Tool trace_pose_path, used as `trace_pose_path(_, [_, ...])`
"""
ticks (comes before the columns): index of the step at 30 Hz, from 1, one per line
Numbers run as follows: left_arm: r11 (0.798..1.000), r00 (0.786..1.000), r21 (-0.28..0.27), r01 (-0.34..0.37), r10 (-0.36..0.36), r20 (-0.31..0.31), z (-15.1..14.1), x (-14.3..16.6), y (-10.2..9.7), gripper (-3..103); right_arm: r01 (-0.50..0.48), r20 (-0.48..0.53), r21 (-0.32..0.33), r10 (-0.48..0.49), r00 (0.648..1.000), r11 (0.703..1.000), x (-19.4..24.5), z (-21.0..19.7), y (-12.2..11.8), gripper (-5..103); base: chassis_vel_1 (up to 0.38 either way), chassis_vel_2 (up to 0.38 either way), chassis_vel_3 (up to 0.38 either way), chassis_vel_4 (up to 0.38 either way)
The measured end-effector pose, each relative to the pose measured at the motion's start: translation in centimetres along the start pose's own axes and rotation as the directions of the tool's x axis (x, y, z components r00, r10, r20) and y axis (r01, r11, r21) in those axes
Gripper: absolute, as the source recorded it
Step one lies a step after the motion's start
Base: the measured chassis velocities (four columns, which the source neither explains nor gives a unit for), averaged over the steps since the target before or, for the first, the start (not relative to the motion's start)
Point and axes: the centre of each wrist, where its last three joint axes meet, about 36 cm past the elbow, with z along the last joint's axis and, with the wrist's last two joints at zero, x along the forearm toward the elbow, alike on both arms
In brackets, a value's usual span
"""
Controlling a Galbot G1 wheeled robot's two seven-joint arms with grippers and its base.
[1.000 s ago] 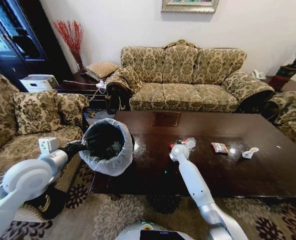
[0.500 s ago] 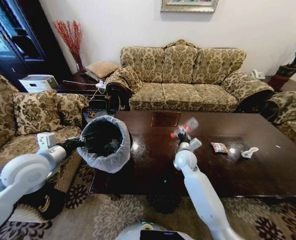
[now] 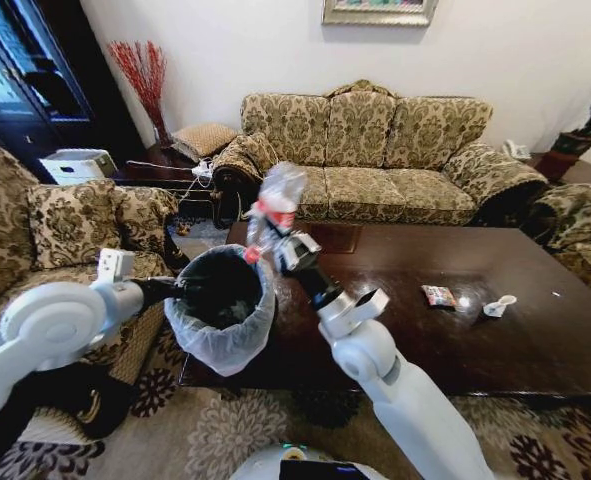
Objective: Move to the front of the table and place the trash on the table into the trash bin.
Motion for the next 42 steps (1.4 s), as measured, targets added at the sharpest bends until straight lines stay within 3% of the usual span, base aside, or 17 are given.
trace_pose_path(7, [1.0,1.0,0.003,-0.012,0.012,0.012,0.5,0.2,-0.8,0,0.018,-0.067,0.006,-0.017,0.998,1.0,1.2,1.8,1.3,8,0.0,0.0,0.0,0.0])
trace_pose_path(8, [1.0,1.0,0.003,-0.012,0.012,0.009,0.7,0.1,-0.9,0,0.019,-0.077,-0.003,-0.019,0.997,1.0,1.3,1.9,1.5,18,0.0,0.0,0.0,0.0])
trace_pose_path(10, [1.0,1.0,0.001,-0.012,0.012,0.007,0.7,0.1,-0.9,0,0.018,-0.079,-0.005,-0.018,0.997,1.0,1.4,2.0,1.5,18,0.0,0.0,0.0,0.0])
trace_pose_path(12, [1.0,1.0,-0.002,-0.014,0.014,0.007,0.8,0.0,-1.1,0,0.017,-0.081,-0.003,-0.017,0.997,1.0,1.4,2.2,1.4,34,0.0,0.0,0.0,0.0])
trace_pose_path(16, [1.0,1.0,0.004,-0.014,0.014,0.011,0.9,-0.1,-0.9,0,0.009,-0.077,-0.005,-0.009,0.997,1.0,1.6,2.1,1.2,34,0.0,0.0,0.0,0.0])
trace_pose_path(17, [1.0,1.0,0.007,-0.014,0.014,0.012,1.0,-0.1,-0.9,0,0.006,-0.077,-0.005,-0.006,0.997,1.0,1.7,2.1,1.1,51,0.0,0.0,0.0,0.0])
trace_pose_path(19, [1.0,1.0,0.013,-0.014,0.014,0.016,1.2,-0.2,-0.8,0,0.002,-0.078,-0.014,-0.003,0.997,1.0,1.9,2.2,1.2,51,0.0,0.0,0.0,0.0])
trace_pose_path(22, [1.0,1.0,0.024,-0.014,0.014,0.022,1.4,-0.1,-0.8,0,-0.008,-0.072,-0.026,0.006,0.997,1.0,2.1,2.2,1.3,73,0.0,0.0,0.0,0.0])
trace_pose_path(25, [0.999,0.999,0.027,-0.016,0.015,0.029,1.4,0.0,-0.8,0,-0.012,-0.067,-0.03,0.01,0.998,0.999,2.1,2.2,1.4,73,0.0,0.0,0.0,0.0])
trace_pose_path(26, [0.999,0.999,0.03,-0.017,0.016,0.032,1.4,0.0,-0.8,0,-0.014,-0.064,-0.032,0.012,0.998,0.999,2.1,2.3,1.5,84,0.0,0.0,0.0,0.0])
trace_pose_path(27, [0.999,0.999,0.031,-0.018,0.017,0.035,1.4,0.1,-0.8,0,-0.015,-0.063,-0.03,0.013,0.998,0.999,2.1,2.3,1.5,84,0.0,0.0,0.0,0.0])
trace_pose_path(28, [0.999,0.999,0.033,-0.02,0.018,0.037,1.5,0.1,-0.9,0,-0.016,-0.058,-0.027,0.015,0.998,1.0,2.2,2.4,1.6,94,0.0,0.0,0.0,0.0])
trace_pose_path(34, [0.999,0.999,0.049,-0.017,0.015,0.04,1.7,0.2,-0.8,0,-0.113,-0.011,-0.022,0.112,0.994,0.993,2.3,1.5,1.7,99,0.0,0.0,0.0,0.0])
trace_pose_path(37, [0.998,0.999,0.067,0.012,-0.014,0.038,1.7,0.3,-0.2,0,-0.332,0.026,0.028,0.331,0.943,0.943,4.1,1.1,0.2,100,0.0,0.0,0.0,0.0])
trace_pose_path(38, [0.998,0.999,0.067,0.012,-0.014,0.038,1.7,0.3,-0.2,0,-0.332,0.026,0.028,0.331,0.943,0.943,4.1,1.1,0.2,100,0.0,0.0,0.0,0.0])
trace_pose_path(40, [0.995,0.998,0.091,0.043,-0.046,0.039,1.8,0.2,0.5,0,-0.473,-0.013,0.101,0.476,0.879,0.876,6.7,1.5,-1.3,100,0.0,0.0,0.0,0.0])
trace_pose_path(42, [0.991,0.996,0.115,0.067,-0.073,0.053,1.8,0.0,1.1,0,-0.574,-0.1,0.123,0.585,0.805,0.81,9.3,1.7,-2.0,100,0.0,0.0,0.0,0.0])
